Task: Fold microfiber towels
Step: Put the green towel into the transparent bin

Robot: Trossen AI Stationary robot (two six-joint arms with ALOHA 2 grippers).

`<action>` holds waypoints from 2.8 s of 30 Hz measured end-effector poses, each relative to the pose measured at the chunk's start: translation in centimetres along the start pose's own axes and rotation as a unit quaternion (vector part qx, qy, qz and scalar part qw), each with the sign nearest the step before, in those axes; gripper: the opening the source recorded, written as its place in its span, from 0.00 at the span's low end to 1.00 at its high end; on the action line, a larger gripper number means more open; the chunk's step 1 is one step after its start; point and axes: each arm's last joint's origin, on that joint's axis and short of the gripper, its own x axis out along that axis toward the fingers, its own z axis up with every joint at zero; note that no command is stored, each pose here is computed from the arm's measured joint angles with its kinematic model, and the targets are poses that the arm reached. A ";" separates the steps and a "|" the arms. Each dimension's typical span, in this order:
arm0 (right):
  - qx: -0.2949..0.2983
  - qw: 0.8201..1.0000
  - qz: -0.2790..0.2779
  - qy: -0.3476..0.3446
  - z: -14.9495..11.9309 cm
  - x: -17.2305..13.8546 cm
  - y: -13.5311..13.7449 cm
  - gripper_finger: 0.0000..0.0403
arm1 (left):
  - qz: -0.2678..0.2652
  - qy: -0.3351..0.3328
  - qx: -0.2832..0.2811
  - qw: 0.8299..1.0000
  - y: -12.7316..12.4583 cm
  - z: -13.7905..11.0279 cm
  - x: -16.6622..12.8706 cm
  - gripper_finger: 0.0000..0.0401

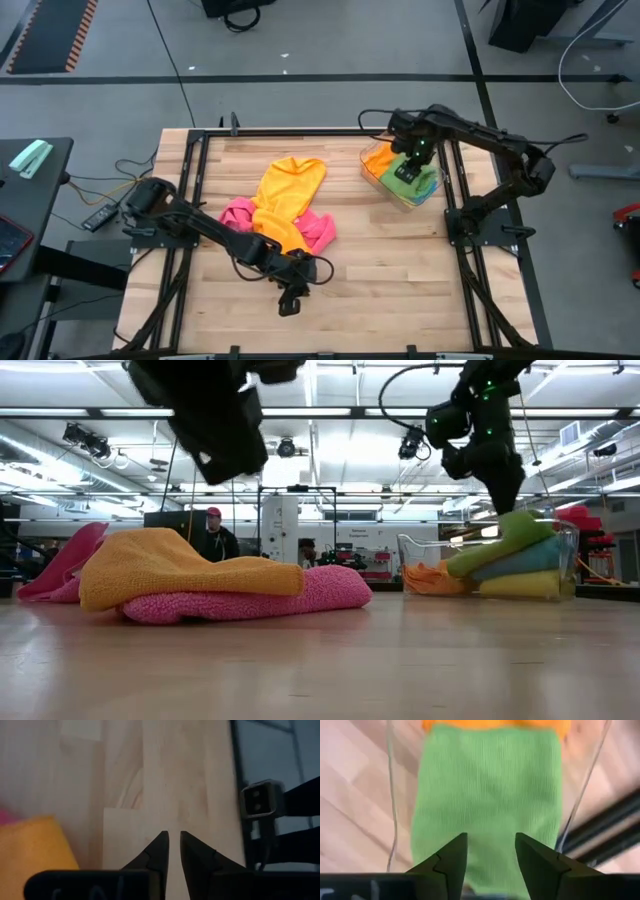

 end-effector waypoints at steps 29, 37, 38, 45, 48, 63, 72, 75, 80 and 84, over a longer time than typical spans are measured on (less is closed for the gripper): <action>-0.005 0.997 -0.020 0.077 -2.8 4.1 -1.1 0.43 | 0.005 0.005 0.002 1.000 -0.2 0.0 -1.4 0.09; -0.008 0.999 -0.021 0.046 -3.5 9.4 -0.8 0.43 | 0.009 0.011 -0.005 1.000 -0.1 -0.1 -1.4 0.09; -0.003 0.999 -0.024 0.045 -3.6 9.7 -0.8 0.43 | 0.011 0.014 -0.009 1.000 -0.1 -0.2 -1.4 0.08; -0.003 0.998 -0.037 0.054 -3.1 7.2 -0.9 0.43 | 0.012 0.030 -0.015 0.999 0.0 -0.4 -1.6 0.09; -0.002 0.998 -0.040 0.045 -2.5 5.1 -0.9 0.43 | 0.005 0.037 -0.018 0.999 0.1 -0.4 -2.1 0.10; -0.016 0.993 -0.003 0.117 -3.7 2.5 0.9 0.43 | 0.010 0.038 -0.015 0.999 -0.1 -0.3 -4.5 0.06; 0.022 0.987 -0.012 0.160 -6.1 9.1 1.2 0.43 | 0.011 0.040 -0.018 0.999 -0.2 -0.4 -4.5 0.08; 0.023 0.986 -0.013 0.163 -6.1 9.0 1.2 0.43 | 0.015 0.048 -0.018 0.999 -0.1 -0.5 -4.6 0.07; 0.021 0.989 -0.023 0.143 -5.2 6.5 1.2 0.43 | 0.025 0.064 -0.004 0.998 0.2 -0.8 -4.6 0.07; 0.022 0.995 -0.040 0.093 -4.4 3.0 1.1 0.43 | 0.027 0.077 -0.008 0.997 0.4 -1.0 -4.7 0.10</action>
